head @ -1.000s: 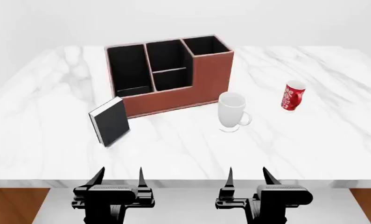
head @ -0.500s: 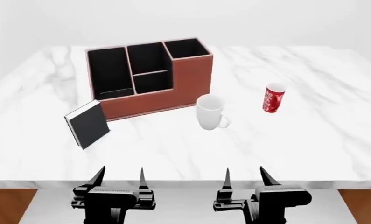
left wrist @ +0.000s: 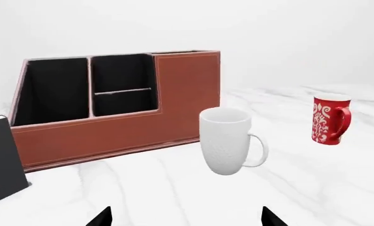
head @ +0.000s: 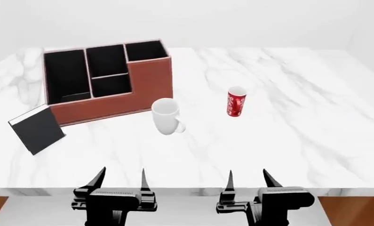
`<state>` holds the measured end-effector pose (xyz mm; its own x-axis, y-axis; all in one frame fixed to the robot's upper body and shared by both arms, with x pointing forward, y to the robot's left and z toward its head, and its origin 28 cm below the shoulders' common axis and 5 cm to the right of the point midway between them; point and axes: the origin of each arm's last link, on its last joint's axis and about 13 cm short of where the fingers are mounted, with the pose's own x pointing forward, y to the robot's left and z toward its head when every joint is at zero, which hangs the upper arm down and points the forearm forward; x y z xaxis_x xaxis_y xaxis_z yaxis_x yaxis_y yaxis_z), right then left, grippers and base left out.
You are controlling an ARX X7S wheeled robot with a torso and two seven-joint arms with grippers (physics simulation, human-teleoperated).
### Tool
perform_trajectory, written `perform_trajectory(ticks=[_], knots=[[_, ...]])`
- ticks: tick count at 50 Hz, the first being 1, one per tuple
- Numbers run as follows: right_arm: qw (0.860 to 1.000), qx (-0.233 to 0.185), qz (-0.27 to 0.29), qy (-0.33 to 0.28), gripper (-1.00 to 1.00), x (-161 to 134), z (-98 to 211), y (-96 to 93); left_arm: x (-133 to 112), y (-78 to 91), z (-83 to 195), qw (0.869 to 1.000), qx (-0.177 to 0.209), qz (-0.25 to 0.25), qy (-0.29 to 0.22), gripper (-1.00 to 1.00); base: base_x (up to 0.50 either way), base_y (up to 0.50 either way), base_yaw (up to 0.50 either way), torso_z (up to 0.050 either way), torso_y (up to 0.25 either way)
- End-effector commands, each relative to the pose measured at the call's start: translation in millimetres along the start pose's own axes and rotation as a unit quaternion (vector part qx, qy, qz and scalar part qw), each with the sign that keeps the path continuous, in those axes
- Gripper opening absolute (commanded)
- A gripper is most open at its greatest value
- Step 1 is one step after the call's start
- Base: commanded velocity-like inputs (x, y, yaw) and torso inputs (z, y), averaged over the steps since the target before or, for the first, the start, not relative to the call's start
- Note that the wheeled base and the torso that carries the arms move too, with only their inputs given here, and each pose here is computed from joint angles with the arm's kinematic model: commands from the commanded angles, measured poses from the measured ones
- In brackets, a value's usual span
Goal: Pick up the red mug and place it to the right of the caddy.
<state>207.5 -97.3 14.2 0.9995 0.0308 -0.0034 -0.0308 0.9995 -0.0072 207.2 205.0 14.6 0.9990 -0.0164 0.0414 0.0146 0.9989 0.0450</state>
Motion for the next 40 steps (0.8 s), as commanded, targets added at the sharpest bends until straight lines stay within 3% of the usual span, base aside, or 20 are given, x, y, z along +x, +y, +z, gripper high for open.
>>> perform_trajectory(ticks=[1,5,6,7,8,11,16,40], knots=[[1.000,-0.009,-0.001,0.015,1.00,2,5,1.7,2,-0.3,10,1.000,0.000,-0.006,0.008,1.00,0.00,0.00,0.00,0.000,0.000],[1.000,0.009,0.018,0.010,1.00,19,66,-5.0,29,6.2,85,0.999,0.021,0.000,-0.024,1.00,0.00,0.00,0.00,0.000,0.000],[1.000,0.007,0.014,-0.019,1.00,28,101,-10.4,40,10.2,133,0.996,0.018,-0.004,-0.086,1.00,0.00,0.00,0.00,0.000,0.000],[1.000,0.005,0.015,0.000,1.00,27,99,-10.5,38,10.6,129,0.999,0.023,-0.003,-0.046,1.00,0.00,0.00,0.00,0.000,0.000],[1.000,-0.020,0.005,-0.019,1.00,33,127,-15.3,47,14.7,169,0.996,0.022,-0.004,-0.087,1.00,0.00,0.00,0.00,0.000,0.000],[0.998,-0.035,-0.007,-0.055,1.00,38,160,-21.3,58,19.7,215,0.996,0.011,-0.005,-0.089,1.00,0.00,0.00,0.00,0.000,0.000],[0.997,-0.037,-0.013,-0.071,1.00,40,168,-24.1,59,18.9,232,0.995,0.016,-0.004,-0.102,1.00,0.00,0.00,0.00,0.000,0.000],[0.998,-0.025,-0.004,-0.062,1.00,44,164,-23.4,63,19.6,234,0.995,0.022,0.002,-0.102,1.00,0.50,0.00,0.00,0.000,0.000]])
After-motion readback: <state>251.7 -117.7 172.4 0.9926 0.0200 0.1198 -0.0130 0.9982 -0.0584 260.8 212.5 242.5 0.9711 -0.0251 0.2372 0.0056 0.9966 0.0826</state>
